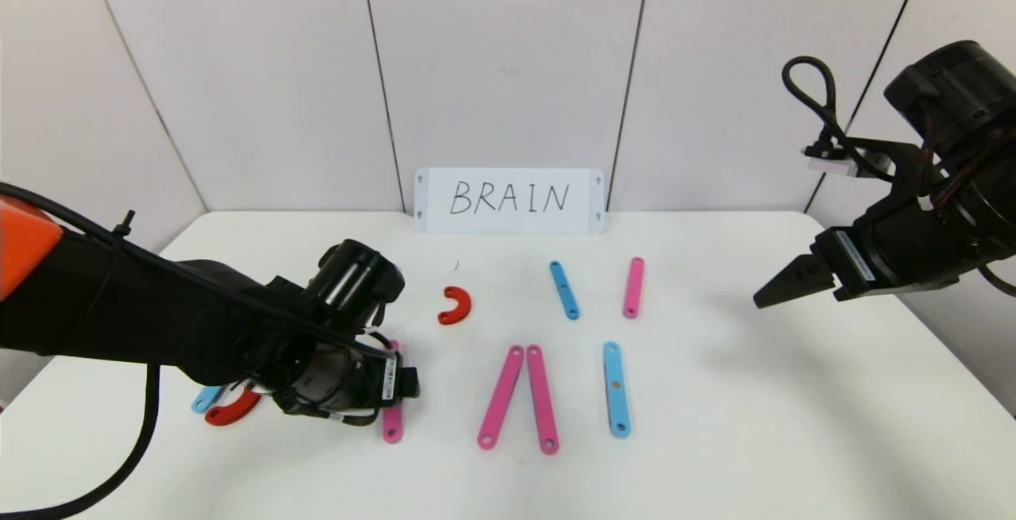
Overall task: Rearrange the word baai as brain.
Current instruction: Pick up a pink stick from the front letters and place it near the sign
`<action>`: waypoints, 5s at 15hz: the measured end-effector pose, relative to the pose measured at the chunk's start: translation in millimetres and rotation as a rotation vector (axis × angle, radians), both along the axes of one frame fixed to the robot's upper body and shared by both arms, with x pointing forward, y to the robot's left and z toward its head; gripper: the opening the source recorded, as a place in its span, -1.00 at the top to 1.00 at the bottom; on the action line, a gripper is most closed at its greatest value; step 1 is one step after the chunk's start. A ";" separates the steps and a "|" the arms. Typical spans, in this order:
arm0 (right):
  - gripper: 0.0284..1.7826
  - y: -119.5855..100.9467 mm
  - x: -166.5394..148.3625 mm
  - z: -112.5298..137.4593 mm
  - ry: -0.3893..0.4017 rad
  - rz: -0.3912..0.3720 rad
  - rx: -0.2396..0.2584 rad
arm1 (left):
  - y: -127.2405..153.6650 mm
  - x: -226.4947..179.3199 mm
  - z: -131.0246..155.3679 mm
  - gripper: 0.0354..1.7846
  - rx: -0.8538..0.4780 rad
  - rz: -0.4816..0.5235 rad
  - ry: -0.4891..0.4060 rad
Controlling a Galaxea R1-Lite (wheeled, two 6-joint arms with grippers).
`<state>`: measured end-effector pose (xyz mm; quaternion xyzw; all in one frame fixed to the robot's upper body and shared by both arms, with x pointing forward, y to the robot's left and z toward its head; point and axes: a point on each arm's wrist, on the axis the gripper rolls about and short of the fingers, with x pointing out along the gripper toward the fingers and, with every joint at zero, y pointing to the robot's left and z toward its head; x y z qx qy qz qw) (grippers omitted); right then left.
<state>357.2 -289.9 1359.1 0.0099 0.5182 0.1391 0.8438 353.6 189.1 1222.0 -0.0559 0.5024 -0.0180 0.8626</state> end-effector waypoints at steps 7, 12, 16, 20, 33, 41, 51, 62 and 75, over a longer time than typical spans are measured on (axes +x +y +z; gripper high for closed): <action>-0.95 0.3 -1.0 0.5 -0.002 0.002 0.000 | -0.9 1.3 -2.5 -0.95 0.007 -0.004 0.006; -0.95 1.2 -1.7 -0.3 0.000 0.006 -0.001 | -0.2 3.9 -3.9 -0.95 0.044 0.012 -0.010; -0.95 1.0 -3.7 1.8 -0.007 0.007 0.000 | -4.0 7.3 -7.0 -0.95 0.031 0.007 -0.029; -0.95 0.3 -5.5 3.7 -0.014 0.005 0.000 | -11.4 5.0 -11.4 -0.93 0.039 -0.018 -0.021; -0.95 1.1 -6.5 2.6 -0.010 0.009 -0.001 | -11.9 3.6 -3.1 0.70 0.021 -0.018 -0.044; -0.95 1.5 -6.8 3.0 -0.011 0.010 -0.001 | -21.7 20.2 30.8 0.70 -0.044 -0.019 -0.160; -0.95 1.7 4.6 -4.8 -0.068 0.004 0.008 | -59.2 75.5 57.2 0.70 -0.054 -0.138 -0.327; -0.95 -3.7 -2.8 -0.5 -0.100 -0.004 0.009 | -111.4 109.2 31.9 0.70 -0.089 -0.267 -0.340; -0.95 -3.8 -7.5 0.9 -0.107 0.008 0.005 | -121.1 113.6 6.0 0.56 -0.043 -0.304 -0.302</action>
